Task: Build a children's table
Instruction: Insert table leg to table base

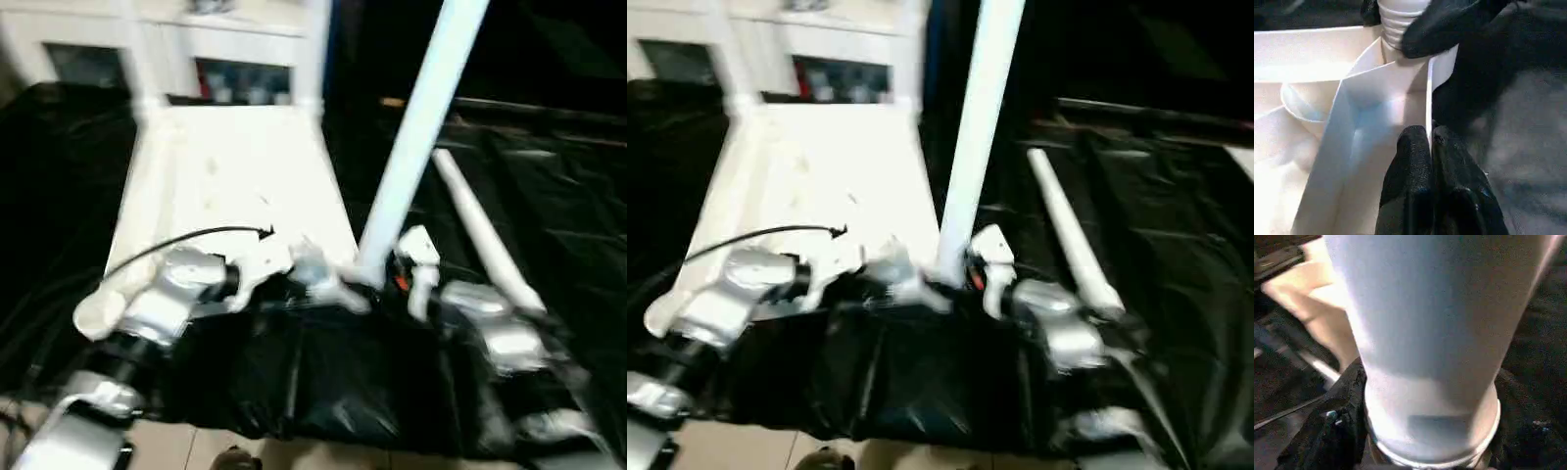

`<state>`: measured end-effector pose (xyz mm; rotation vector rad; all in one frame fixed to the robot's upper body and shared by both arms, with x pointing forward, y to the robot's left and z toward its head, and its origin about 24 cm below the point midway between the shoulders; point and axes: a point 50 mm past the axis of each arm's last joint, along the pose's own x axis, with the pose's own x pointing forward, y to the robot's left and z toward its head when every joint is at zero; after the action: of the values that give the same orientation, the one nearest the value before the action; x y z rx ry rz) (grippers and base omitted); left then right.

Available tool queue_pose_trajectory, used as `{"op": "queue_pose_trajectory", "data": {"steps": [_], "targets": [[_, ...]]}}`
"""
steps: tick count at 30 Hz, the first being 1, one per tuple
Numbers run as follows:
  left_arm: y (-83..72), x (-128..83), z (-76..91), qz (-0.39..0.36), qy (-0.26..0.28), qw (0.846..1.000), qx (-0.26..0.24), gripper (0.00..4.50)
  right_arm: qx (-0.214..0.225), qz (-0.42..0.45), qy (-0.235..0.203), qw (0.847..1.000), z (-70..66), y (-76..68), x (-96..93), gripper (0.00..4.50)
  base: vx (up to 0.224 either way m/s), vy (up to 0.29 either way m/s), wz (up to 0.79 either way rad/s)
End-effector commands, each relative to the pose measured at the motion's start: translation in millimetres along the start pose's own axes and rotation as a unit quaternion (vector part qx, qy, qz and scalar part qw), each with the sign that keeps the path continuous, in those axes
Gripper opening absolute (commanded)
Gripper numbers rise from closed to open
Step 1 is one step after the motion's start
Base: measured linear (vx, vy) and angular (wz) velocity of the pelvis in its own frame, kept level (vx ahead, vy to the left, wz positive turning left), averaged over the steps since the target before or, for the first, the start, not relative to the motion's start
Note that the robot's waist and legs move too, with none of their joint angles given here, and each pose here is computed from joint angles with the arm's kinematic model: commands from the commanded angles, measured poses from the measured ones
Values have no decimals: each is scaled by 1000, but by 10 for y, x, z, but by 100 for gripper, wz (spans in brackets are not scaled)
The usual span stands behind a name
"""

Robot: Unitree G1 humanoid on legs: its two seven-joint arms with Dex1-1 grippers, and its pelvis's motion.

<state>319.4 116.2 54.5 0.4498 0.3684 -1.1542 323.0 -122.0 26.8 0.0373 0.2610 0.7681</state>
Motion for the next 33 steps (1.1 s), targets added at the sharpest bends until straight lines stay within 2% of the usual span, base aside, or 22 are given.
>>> {"op": "queue_pose_trajectory", "data": {"steps": [1, 4, 7, 10, 12, 14, 15, 17, 19, 20, 21, 22, 27, 30, 31, 33], "targets": [[93, 42, 229, 55, -36, 998, 8, 0, 27, -52, 28, 998, -154, -11, 41, 275, 0, 0, 0], [16, 268, 323, 112, -42, 993, -14, 0, 57, -121, 21, 991, -129, 85, 267, 275, 0, 0, 0], [-86, 464, 422, 135, -49, 989, -26, 0, 78, -172, 20, 982, -98, 190, 456, 275, 0, 0, 0], [-146, 540, 457, 125, -50, 991, -13, 0, 83, -173, 13, 981, -75, 255, 526, 275, 0, 0, 0], [-173, 561, 463, 118, -52, 992, -12, 0, 85, -170, 9, 982, -67, 272, 546, 330, 0, 0, 0], [-184, 565, 462, 115, -53, 992, -14, 0, 85, -167, 6, 982, -59, 280, 557, 330, 0, 0, 0], [-193, 556, 457, 109, -54, 993, -12, 0, 88, -163, 1, 983, -46, 285, 566, 354, 0, 0, 0], [-196, 544, 449, 104, -54, 993, -11, 0, 88, -162, -1, 983, -37, 281, 567, 363, 0, 0, 0], [-195, 495, 425, 86, -57, 995, -8, 0, 68, -160, -3, 985, -13, 244, 550, 384, 0, 0, 0], [-194, 476, 416, 79, -57, 995, -5, 0, 55, -159, -2, 986, -8, 224, 537, 384, 0, 0, 0], [-187, 415, 380, 56, -58, 997, -1, 0, 9, -153, 8, 988, -2, 164, 489, 384, 0, 0, 0], [-187, 391, 368, 46, -59, 997, 1, 0, 0, -145, 9, 989, -1, 147, 468, 384, 0, 0, 0], [-173, 315, 326, 23, -61, 998, 12, 0, -4, -106, -3, 994, 32, 107, 401, 384, 0, 0, 0], [-164, 174, 235, -26, -56, 998, 21, 0, -35, 2, -10, 999, 65, 83, 234, 384, 0, 0, 0], [-164, 174, 235, -26, -56, 998, 21, 0, -35, 2, -10, 999, 65, 83, 234, 384, 0, 0, 0], [-163, 106, 199, -51, -54, 997, 25, 0, -53, 55, 0, 997, 55, 79, 134, 384, 0, 0, 0]]}}
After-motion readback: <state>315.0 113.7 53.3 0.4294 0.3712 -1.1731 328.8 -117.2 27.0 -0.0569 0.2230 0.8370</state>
